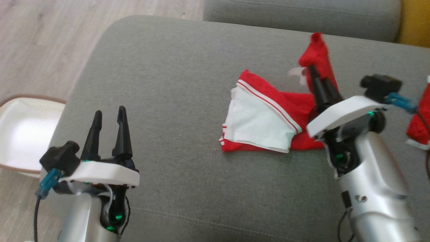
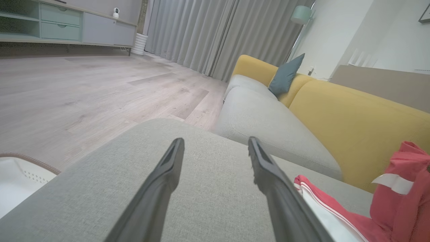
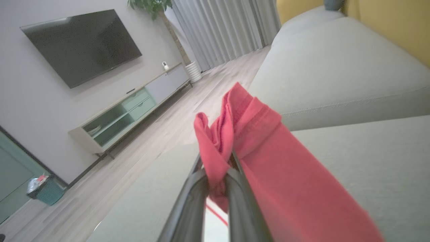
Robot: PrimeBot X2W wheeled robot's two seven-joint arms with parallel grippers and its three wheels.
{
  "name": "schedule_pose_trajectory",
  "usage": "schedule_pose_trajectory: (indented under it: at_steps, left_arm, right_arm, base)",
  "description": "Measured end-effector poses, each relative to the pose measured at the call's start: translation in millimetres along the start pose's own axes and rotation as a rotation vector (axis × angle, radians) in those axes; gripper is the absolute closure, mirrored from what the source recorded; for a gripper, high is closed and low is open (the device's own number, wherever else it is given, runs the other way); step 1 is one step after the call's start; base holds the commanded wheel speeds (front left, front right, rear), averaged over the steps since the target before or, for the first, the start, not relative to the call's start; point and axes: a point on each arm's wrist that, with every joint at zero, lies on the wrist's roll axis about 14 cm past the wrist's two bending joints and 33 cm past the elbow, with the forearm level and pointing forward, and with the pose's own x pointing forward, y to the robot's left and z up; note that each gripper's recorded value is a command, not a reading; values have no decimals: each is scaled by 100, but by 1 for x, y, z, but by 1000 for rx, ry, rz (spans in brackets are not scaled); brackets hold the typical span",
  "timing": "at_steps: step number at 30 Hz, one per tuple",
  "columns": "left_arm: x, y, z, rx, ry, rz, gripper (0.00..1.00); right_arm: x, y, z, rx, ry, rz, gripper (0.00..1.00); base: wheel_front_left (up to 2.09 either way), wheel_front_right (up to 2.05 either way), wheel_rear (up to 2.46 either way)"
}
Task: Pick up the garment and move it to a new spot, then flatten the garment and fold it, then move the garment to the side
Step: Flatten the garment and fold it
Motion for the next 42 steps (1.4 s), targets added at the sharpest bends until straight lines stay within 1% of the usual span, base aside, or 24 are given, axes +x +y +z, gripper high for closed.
schedule_pose_trajectory:
  at_steps: [4, 7, 13, 18, 21, 22, 23, 27, 29, 31, 32, 34, 37, 42]
  left_arm:
    - [-7, 11, 3, -2, -5, 36, 0]
    - [-12, 19, 3, -6, -4, 61, 0]
    - [-19, 33, 0, -5, 10, 111, 0]
    - [-23, 43, -4, -7, 25, 145, 0]
    - [-25, 46, -7, -5, 35, 158, 0]
    - [-25, 47, -8, -4, 39, 160, 0]
    - [-25, 47, -9, -4, 42, 161, 0]
    - [-23, 44, -12, -9, 51, 156, 0]
    - [-21, 41, -13, -11, 52, 145, 0]
    - [-18, 37, -13, -12, 49, 132, 0]
    - [-18, 37, -13, -12, 49, 132, 0]
    - [-15, 33, -11, -12, 44, 119, 0]
    - [-9, 24, -9, -26, 30, 93, 0]
    - [3, -1, -1, -32, -1, 13, 0]
  right_arm:
    - [8, 31, -29, 21, 60, 88, 100]
    - [11, 47, -56, 36, 118, 132, 100]
    - [13, 57, -107, 28, 237, 163, 100]
    - [22, 64, -126, 17, 282, 190, 100]
    - [22, 65, -143, 10, 337, 197, 100]
    - [20, 66, -149, 1, 358, 203, 62]
    - [18, 67, -154, -1, 373, 207, 0]
    - [14, 74, -159, -17, 380, 238, 0]
    - [15, 72, -154, -30, 359, 237, 0]
    - [20, 67, -140, -51, 317, 223, 0]
    - [20, 67, -140, -51, 317, 223, 0]
    - [28, 62, -120, -77, 258, 208, 0]
    - [36, 50, -88, -147, 172, 181, 0]
    - [35, 14, -40, -270, 58, 84, 0]
  base:
    - [0, 0, 0]
    - [0, 0, 0]
    - [0, 0, 0]
    - [0, 0, 0]
    - [0, 0, 0]
    - [0, 0, 0]
    - [0, 0, 0]
    - [0, 0, 0]
    - [0, 0, 0]
    - [0, 0, 0]
    - [0, 0, 0]
    - [0, 0, 0]
    - [0, 0, 0]
    - [0, 0, 0]
